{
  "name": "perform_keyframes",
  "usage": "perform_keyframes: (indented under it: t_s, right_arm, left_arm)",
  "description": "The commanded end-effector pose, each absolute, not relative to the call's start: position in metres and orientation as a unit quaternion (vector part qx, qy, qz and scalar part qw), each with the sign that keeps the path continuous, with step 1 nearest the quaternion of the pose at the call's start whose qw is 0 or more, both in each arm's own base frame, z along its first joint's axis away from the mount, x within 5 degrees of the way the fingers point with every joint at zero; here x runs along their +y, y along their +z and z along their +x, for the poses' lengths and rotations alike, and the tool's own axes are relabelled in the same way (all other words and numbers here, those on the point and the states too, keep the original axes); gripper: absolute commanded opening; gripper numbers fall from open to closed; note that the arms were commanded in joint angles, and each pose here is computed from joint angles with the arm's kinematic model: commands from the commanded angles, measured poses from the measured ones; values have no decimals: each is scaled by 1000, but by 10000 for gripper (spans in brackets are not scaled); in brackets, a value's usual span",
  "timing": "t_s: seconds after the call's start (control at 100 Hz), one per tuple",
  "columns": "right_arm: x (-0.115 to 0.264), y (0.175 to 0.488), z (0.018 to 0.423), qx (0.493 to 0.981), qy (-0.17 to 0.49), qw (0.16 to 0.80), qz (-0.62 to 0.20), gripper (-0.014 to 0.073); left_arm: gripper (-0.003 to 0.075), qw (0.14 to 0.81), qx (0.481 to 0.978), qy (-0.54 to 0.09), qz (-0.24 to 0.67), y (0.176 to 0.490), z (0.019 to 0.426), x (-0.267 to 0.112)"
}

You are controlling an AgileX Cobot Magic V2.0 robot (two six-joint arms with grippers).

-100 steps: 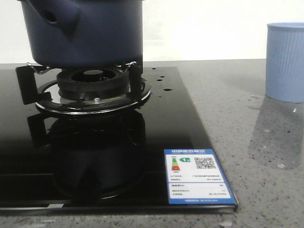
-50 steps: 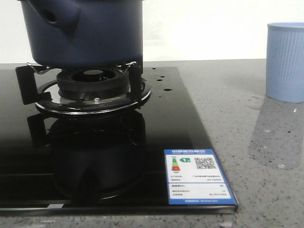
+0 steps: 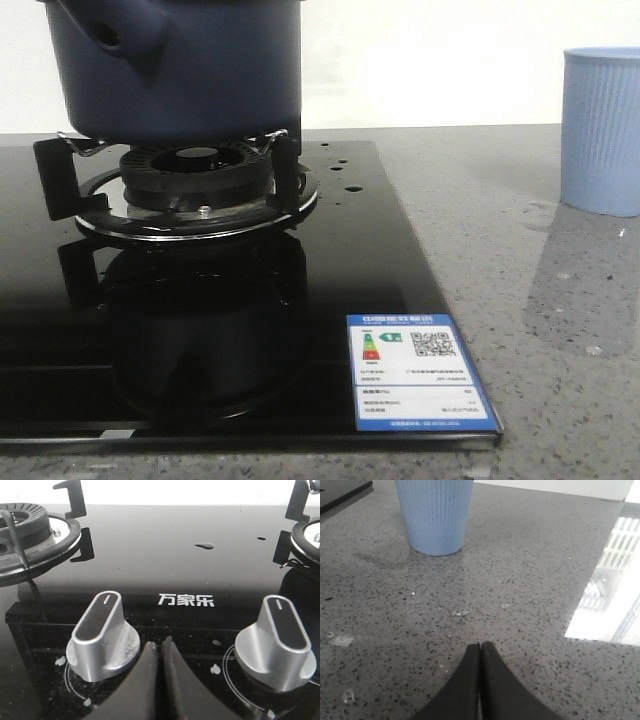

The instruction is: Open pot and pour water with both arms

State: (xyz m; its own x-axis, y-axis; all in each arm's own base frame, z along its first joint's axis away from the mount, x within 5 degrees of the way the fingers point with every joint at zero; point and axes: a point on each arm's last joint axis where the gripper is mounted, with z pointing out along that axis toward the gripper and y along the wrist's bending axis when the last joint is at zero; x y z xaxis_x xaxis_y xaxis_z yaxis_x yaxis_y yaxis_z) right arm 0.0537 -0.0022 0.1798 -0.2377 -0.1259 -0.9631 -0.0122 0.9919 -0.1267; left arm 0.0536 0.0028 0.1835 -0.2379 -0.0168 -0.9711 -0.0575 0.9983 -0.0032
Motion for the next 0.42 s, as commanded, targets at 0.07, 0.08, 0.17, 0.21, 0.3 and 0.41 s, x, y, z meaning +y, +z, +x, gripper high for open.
perform_keyframes:
  t_s: [0.07, 0.08, 0.17, 0.21, 0.3, 0.41]
  right_arm:
    - [-2, 182, 53, 773, -46, 632, -40, -66]
    - [-2, 182, 53, 773, -46, 632, -40, -66]
    - [-2, 182, 53, 773, -46, 632, -40, -66]
    - [-2, 182, 53, 773, -46, 632, -40, -66]
    - [-2, 182, 53, 773, -46, 632, -40, -66]
    - [-1, 182, 53, 772, -41, 632, -46, -66]
  left_arm:
    - [-19, 631, 775, 12, -30, 176, 54, 3]
    - [-20, 631, 775, 12, -30, 176, 54, 3]
    - [-19, 631, 775, 12, -30, 176, 54, 3]
    - [-19, 631, 775, 12, -30, 176, 54, 3]
    - [-20, 631, 775, 12, -30, 176, 54, 3]
    - [-20, 631, 775, 12, -30, 176, 54, 3]
